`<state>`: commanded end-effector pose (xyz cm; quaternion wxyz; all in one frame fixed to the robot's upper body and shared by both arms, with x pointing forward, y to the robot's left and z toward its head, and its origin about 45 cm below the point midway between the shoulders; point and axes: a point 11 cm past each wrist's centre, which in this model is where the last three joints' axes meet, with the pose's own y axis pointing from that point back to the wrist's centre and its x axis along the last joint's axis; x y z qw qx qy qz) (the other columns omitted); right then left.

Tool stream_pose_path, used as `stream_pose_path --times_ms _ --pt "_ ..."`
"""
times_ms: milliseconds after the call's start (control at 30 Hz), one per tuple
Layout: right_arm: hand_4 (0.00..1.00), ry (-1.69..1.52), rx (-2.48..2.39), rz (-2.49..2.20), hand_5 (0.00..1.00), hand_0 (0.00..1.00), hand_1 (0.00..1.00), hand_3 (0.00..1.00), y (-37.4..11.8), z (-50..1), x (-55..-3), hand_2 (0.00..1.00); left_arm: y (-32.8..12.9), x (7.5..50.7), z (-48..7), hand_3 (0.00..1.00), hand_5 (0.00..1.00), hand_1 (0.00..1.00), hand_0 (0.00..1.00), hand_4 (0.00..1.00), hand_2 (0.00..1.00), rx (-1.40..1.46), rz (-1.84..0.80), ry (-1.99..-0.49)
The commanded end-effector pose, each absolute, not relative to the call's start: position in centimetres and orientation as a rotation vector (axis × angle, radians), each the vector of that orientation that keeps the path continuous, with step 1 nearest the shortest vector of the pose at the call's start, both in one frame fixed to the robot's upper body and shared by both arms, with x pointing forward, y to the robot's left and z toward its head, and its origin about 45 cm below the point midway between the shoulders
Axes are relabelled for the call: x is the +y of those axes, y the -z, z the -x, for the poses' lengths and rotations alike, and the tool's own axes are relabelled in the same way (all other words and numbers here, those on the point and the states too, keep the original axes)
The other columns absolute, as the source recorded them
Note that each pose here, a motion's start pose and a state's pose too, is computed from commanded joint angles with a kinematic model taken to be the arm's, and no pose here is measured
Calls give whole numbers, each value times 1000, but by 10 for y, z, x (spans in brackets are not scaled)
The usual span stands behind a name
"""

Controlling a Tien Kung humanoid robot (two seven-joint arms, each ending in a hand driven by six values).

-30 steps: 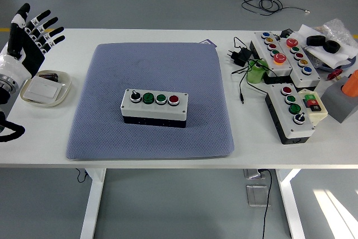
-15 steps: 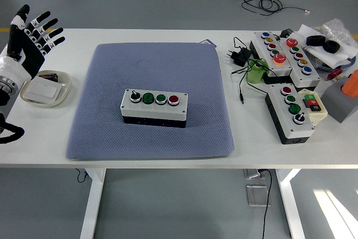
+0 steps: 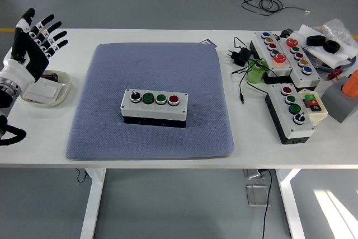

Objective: Pick up the button,place it on the desk,press the button,press the button

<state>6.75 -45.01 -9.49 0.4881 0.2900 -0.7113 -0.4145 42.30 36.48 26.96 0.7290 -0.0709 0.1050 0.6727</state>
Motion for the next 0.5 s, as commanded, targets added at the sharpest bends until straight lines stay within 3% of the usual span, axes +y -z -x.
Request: stream_pose_path --times_ms 500 --pt "412 1002 -1731 -707 479 787 797 751 94 -69 -452 817 -270 363 -424 998 998 970 944 690 998 225 162 -1493"
